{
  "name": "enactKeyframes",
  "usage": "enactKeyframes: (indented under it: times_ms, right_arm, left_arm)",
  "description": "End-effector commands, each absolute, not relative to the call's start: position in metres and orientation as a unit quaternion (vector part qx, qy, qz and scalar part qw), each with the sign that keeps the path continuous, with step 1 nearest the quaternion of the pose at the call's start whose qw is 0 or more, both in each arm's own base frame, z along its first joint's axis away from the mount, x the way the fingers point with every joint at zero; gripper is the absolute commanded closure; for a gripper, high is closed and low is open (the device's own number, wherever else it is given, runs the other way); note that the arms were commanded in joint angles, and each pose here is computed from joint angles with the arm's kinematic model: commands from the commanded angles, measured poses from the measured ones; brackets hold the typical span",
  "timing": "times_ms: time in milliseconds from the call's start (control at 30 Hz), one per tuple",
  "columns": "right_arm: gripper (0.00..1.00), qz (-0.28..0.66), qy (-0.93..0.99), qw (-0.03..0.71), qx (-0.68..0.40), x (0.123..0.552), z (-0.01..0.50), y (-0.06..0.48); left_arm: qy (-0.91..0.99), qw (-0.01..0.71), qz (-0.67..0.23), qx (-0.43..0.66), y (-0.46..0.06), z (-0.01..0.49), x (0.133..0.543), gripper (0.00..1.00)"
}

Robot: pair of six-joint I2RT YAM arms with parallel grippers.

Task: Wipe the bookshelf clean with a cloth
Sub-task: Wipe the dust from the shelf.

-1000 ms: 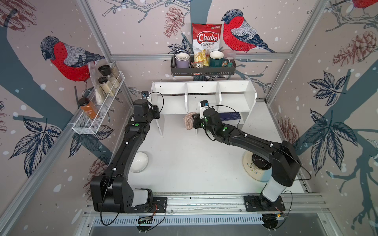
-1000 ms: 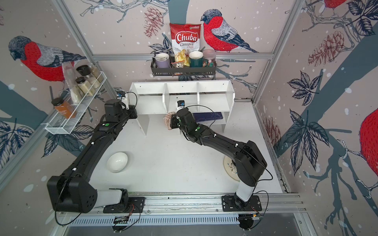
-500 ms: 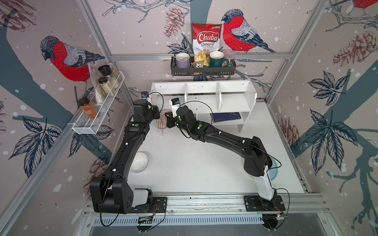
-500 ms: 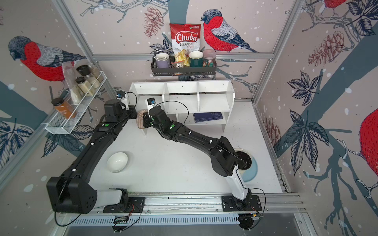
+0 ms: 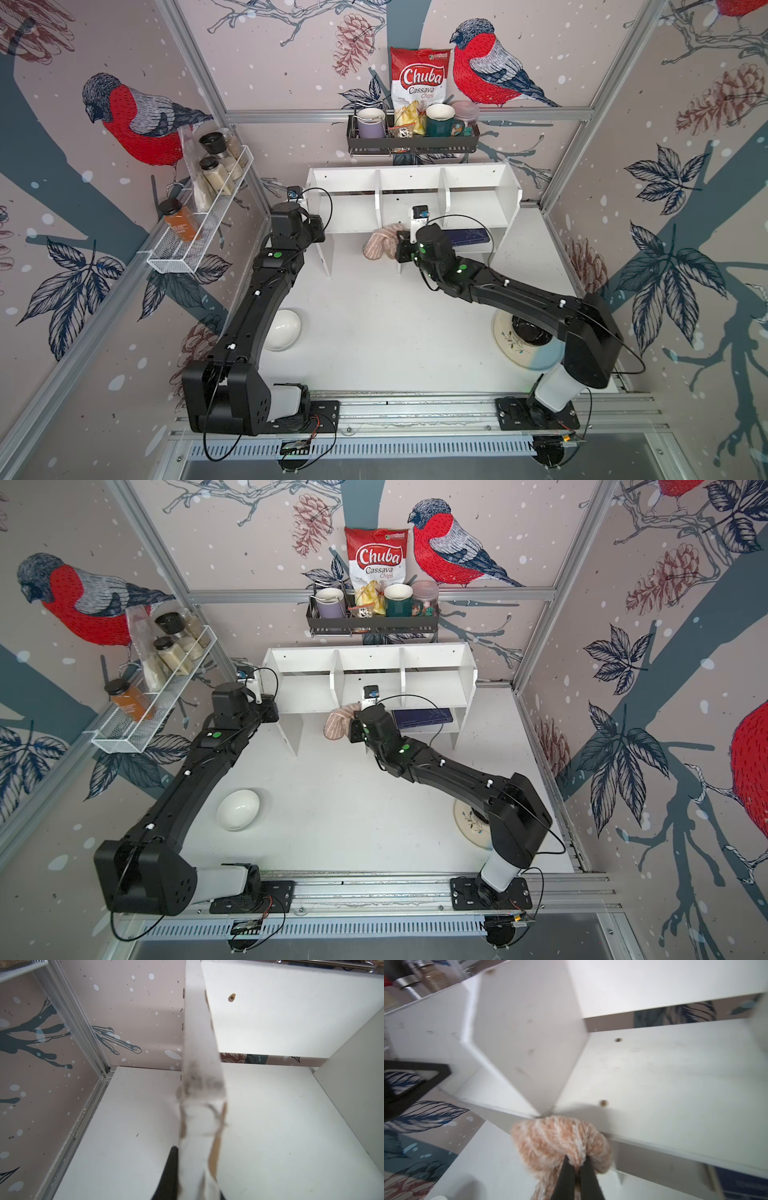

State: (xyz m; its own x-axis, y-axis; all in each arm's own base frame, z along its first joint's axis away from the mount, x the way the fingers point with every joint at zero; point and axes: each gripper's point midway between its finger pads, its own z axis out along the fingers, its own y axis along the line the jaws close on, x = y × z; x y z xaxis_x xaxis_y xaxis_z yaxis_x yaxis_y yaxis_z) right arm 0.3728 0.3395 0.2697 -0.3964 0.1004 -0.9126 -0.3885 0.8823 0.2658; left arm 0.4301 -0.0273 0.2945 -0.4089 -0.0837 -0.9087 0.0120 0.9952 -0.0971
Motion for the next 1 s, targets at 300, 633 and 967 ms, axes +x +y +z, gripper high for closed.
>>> enactKeyframes:
  times_ms: [300,633,967]
  right_arm:
    - [1.00,0.130,0.771,0.604,0.156,0.387,0.361,0.078]
    - [1.00,0.178,0.789,0.582,0.081,0.434,0.373,0.110]
    - [1.00,0.146,0.811,0.564,0.051,0.472,0.373,0.161]
  left_arm:
    - [0.865,0.484,-0.124,-0.042,-0.048,0.272,0.411,1.00]
    - [0.857,0.490,-0.158,-0.019,-0.062,0.278,0.411,1.00]
    - [0.867,0.474,-0.153,-0.021,-0.061,0.269,0.412,1.00]
